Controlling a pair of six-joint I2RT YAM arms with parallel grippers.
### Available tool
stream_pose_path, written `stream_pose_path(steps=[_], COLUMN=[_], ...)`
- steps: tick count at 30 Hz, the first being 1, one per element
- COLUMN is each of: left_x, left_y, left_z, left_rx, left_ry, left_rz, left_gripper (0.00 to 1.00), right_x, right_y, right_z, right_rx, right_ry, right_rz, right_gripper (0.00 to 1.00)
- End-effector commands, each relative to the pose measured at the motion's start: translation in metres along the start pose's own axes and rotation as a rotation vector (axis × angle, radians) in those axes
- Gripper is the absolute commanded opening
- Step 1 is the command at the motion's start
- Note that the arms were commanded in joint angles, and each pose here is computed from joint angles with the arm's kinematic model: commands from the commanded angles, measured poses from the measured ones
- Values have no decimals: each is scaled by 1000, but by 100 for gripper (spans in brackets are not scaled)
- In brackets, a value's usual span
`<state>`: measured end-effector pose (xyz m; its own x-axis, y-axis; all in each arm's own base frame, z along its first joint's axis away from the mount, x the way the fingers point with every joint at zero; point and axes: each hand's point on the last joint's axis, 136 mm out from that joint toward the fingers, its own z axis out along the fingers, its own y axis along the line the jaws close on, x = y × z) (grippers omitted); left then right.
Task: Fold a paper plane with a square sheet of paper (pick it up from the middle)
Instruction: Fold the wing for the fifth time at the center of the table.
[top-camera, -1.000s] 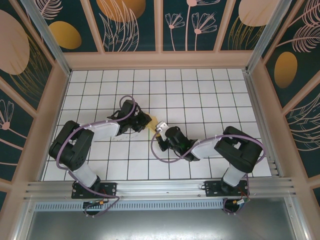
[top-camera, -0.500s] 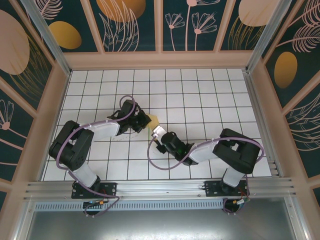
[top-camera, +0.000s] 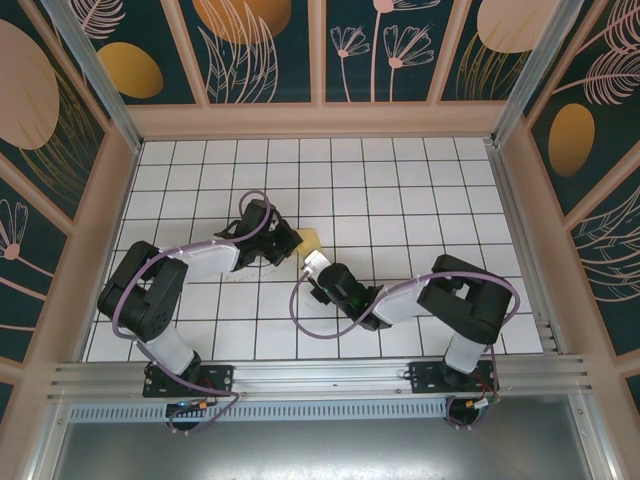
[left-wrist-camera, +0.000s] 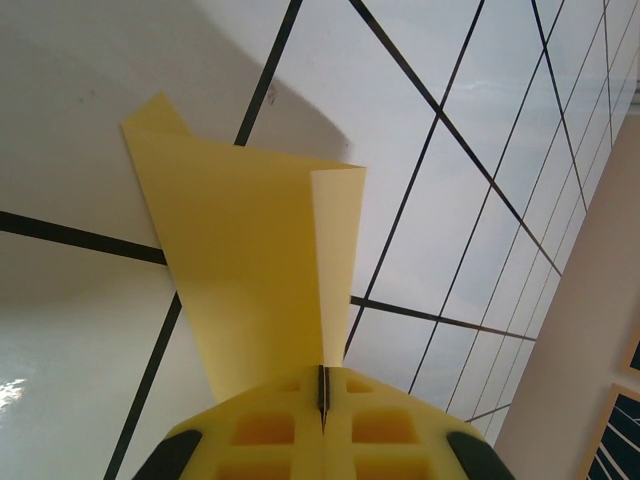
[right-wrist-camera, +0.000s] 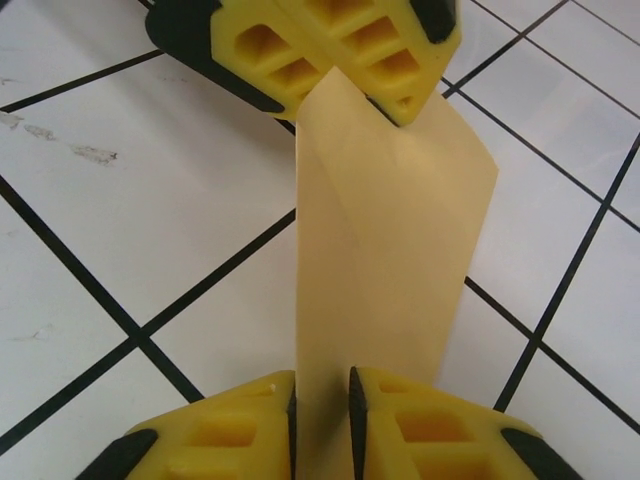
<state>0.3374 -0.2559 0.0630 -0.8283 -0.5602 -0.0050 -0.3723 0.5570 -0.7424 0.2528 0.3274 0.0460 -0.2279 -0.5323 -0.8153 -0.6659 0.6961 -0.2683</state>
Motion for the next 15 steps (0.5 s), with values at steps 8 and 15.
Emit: stream_pose_path(steps=[8,15], left_x=[-2,-2], left_y=[-4,-7], left_z=[1,1], left_rx=[6,9], left_ry=[7,9], left_rz=[4,9], left_gripper=[0,0], right_x=[-2,4], right_y=[3,-3], right_z=[3,6], right_rx=[17,58], right_ry=[5,20], right_rz=[-28,-38], right_gripper=[31,28])
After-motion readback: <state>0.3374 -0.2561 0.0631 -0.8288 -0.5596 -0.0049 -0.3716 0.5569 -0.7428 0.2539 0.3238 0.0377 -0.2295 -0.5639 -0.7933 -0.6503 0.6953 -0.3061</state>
